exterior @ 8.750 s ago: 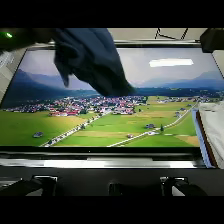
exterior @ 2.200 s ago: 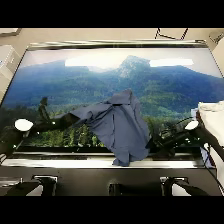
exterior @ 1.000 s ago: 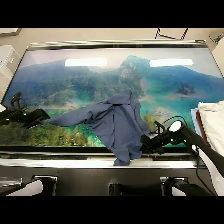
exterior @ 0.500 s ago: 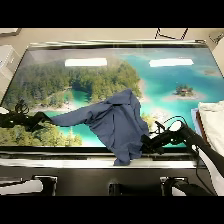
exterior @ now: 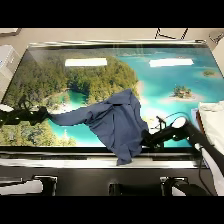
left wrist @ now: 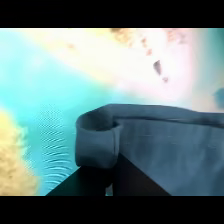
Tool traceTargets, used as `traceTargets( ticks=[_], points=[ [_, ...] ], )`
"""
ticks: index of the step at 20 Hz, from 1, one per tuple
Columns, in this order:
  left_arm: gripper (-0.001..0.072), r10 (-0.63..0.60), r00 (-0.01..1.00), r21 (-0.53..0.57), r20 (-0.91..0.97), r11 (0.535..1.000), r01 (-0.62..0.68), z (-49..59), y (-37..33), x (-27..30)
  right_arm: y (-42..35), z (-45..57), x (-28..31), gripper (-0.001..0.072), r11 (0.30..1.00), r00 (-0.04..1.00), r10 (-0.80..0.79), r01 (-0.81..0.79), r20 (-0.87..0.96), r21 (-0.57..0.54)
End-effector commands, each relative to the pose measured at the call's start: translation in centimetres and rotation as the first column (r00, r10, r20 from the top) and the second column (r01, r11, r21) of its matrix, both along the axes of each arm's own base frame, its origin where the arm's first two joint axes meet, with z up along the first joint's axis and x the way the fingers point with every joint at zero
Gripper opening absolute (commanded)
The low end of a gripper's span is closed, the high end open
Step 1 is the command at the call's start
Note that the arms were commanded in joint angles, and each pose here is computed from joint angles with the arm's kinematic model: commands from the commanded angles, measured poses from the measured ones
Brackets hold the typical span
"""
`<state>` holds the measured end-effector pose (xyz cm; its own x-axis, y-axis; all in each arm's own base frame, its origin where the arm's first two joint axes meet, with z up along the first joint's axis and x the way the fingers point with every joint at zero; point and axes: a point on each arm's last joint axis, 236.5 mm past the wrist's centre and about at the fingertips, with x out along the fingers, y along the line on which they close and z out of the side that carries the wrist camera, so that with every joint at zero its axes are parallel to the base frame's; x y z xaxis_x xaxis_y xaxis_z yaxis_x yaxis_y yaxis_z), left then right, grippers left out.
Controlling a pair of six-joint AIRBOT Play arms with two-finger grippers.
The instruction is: Fold the clothes and pants, and hang the long-sleeved shirts on hangers.
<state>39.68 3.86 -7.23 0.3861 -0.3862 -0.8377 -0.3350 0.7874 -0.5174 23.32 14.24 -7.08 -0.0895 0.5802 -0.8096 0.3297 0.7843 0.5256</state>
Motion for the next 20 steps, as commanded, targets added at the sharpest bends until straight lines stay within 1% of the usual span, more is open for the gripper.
traceTargets(
  ticks=[1, 2, 3, 4, 5, 6, 7, 8, 9, 10, 12, 14, 15, 16, 17, 18, 20],
  points=[
    [0.0023, -0.046, 0.962, 0.140, 0.269, 0.990, 0.008, 9.6, 2.2, 3.9, -3.6, 9.5, 8.1, 0.0038, 0.993, 0.949, -0.110, 0.116, 0.295, -0.004],
    [0.0022, -0.031, 0.916, 0.192, 0.399, 0.980, -0.050, 15.3, 3.5, 5.2, -6.4, 15.4, 11.9, 0.0038, 0.979, 0.864, -0.179, 0.202, 0.470, 0.000],
    [0.0023, -0.008, 0.839, 0.220, 0.543, 0.966, -0.133, 22.4, 4.7, 5.9, -9.2, 21.7, 14.7, 0.0038, 0.960, 0.740, -0.217, 0.280, 0.636, 0.002],
    [0.0022, 0.007, 0.746, 0.223, 0.666, 0.952, -0.208, 29.3, 5.3, 5.6, -12.2, 29.4, 16.3, 0.0038, 0.932, 0.566, -0.231, 0.362, 0.792, 0.013],
    [0.0023, 0.006, 0.632, 0.217, 0.775, 0.936, -0.276, 36.6, 5.3, 4.1, -14.5, 36.6, 16.5, 0.0038, 0.903, 0.387, -0.213, 0.430, 0.897, 0.029],
    [0.0023, -0.012, 0.523, 0.214, 0.852, 0.920, -0.329, 42.5, 4.7, 1.9, -16.0, 43.5, 15.3, 0.0038, 0.875, 0.207, -0.168, 0.482, 0.964, 0.049],
    [0.0023, -0.032, 0.409, 0.199, 0.912, 0.905, -0.375, 47.9, 3.6, -1.0, -16.6, 48.6, 13.5, 0.0038, 0.856, 0.073, -0.111, 0.514, 0.991, 0.058],
    [0.0023, -0.042, 0.310, 0.174, 0.950, 0.895, -0.412, 51.9, 2.5, -4.0, -16.5, 52.5, 11.4, 0.0038, 0.844, -0.026, -0.060, 0.533, 0.998, 0.065],
    [0.0022, -0.059, 0.236, 0.160, 0.970, 0.885, -0.437, 54.5, 1.6, -6.7, -16.2, 54.9, 9.5, 0.0038, 0.840, -0.084, -0.029, 0.538, 0.996, 0.070],
    [0.0022, -0.081, 0.186, 0.159, 0.979, 0.878, -0.452, 56.2, 0.6, -9.1, -16.1, 56.4, 7.8, 0.0038, 0.830, -0.124, 0.004, 0.554, 0.992, 0.066],
    [0.0022, -0.082, 0.112, 0.126, 0.990, 0.870, -0.478, 58.6, -0.8, -13.2, -16.3, 57.7, 5.4, 0.0038, 0.807, -0.162, 0.056, 0.588, 0.985, 0.051],
    [0.0022, -0.104, 0.073, 0.127, 0.992, 0.853, -0.506, 59.7, -1.6, -15.7, -17.0, 57.8, 4.2, 0.0038, 0.778, -0.155, 0.104, 0.629, 0.982, 0.017],
    [0.0023, -0.112, 0.071, 0.132, 0.991, 0.848, -0.513, 59.8, -1.7, -16.3, -17.4, 57.4, 4.1, 0.0038, 0.766, -0.135, 0.119, 0.643, 0.984, -0.005],
    [0.0022, -0.123, 0.095, 0.154, 0.988, 0.847, -0.509, 59.3, -2.0, -16.3, -17.7, 56.8, 4.2, 0.0038, 0.758, -0.108, 0.127, 0.651, 0.986, -0.026],
    [0.0023, -0.130, 0.146, 0.185, 0.981, 0.854, -0.486, 58.1, -2.4, -15.9, -18.0, 56.0, 4.6, 0.0039, 0.754, -0.074, 0.130, 0.655, 0.989, -0.050],
    [0.0023, -0.136, 0.225, 0.226, 0.965, 0.867, -0.444, 56.1, -2.8, -15.1, -18.3, 54.9, 5.4, 0.0039, 0.754, -0.032, 0.124, 0.653, 0.992, -0.073],
    [0.0023, -0.133, 0.427, 0.288, 0.895, 0.902, -0.323, 49.8, -3.4, -12.9, -19.1, 51.9, 8.2, 0.0039, 0.761, 0.072, 0.098, 0.637, 0.993, -0.122]
  ],
)
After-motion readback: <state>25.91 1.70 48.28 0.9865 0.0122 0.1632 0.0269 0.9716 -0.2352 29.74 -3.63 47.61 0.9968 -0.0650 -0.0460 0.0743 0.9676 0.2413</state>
